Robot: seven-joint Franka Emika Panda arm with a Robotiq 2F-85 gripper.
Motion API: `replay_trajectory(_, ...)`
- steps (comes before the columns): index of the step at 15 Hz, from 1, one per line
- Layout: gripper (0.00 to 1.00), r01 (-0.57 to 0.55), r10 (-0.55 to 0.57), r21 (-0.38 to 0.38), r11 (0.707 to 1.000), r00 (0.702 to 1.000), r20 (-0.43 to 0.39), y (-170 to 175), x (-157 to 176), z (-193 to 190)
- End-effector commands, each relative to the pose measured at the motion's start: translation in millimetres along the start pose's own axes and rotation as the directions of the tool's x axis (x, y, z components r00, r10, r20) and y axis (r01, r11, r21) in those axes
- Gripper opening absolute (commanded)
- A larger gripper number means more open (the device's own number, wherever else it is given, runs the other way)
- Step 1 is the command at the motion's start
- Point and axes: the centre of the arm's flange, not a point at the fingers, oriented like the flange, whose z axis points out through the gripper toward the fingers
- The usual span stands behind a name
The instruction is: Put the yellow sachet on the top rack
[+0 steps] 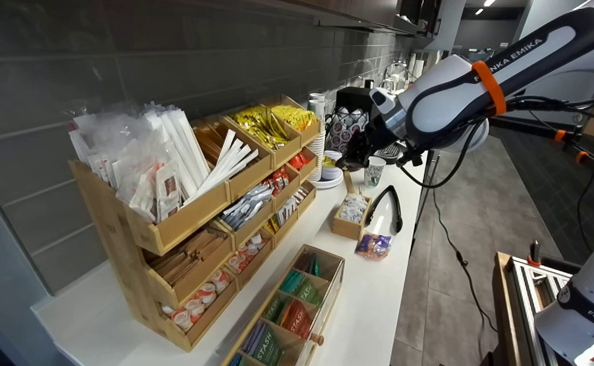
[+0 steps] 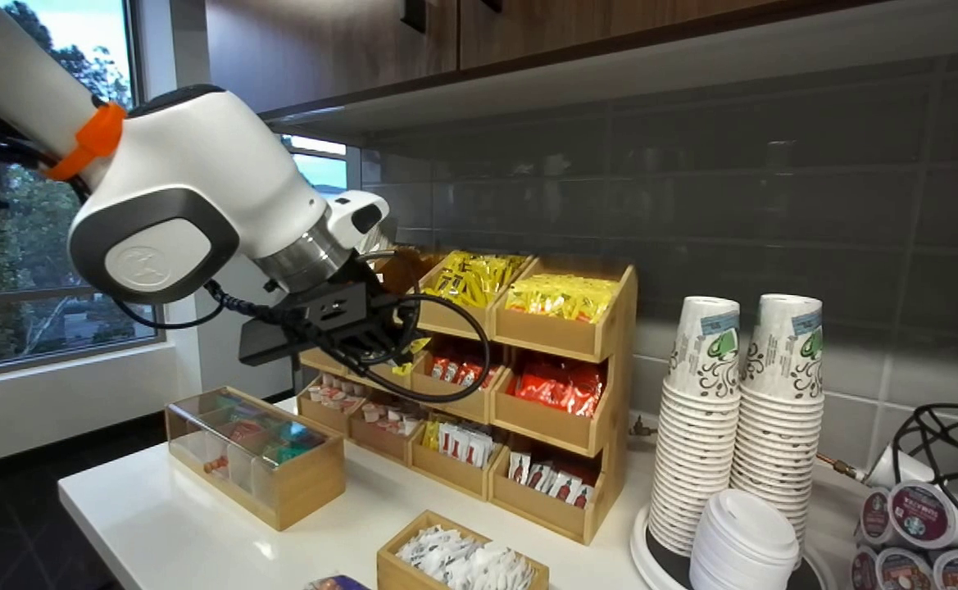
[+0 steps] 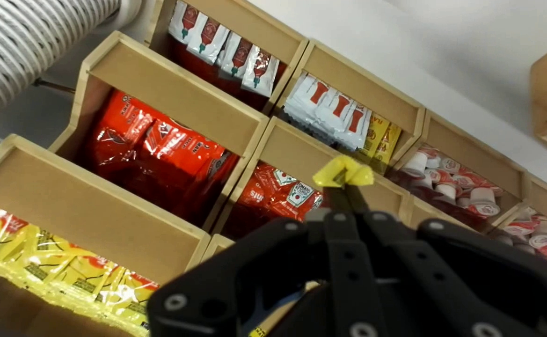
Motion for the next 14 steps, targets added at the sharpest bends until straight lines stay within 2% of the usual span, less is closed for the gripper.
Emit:
replay_trajectory(1, 0.01, 0.001, -0.001, 0.007, 1.0, 1.0, 0.003, -2.2, -0.6, 2.6)
replay_trajectory(4, 0.0, 0.002, -0.002, 0.014, 1.0, 1.0, 0.006, -4.6, -1.2, 5.2)
replay_trajectory(7, 0.0, 0.042, -0.044, -0.041, 0.998, 0.998, -0.047, 8.9, 17.1, -0.9)
replay_trajectory(11, 0.0, 0.195, -0.207, -0.124, 0.973, 0.974, -0.096, 36.0, 48.7, -17.1)
replay_trajectory(14, 0.0, 0.246, -0.263, -0.157, 0.957, 0.96, -0.099, 54.0, 61.4, -24.6)
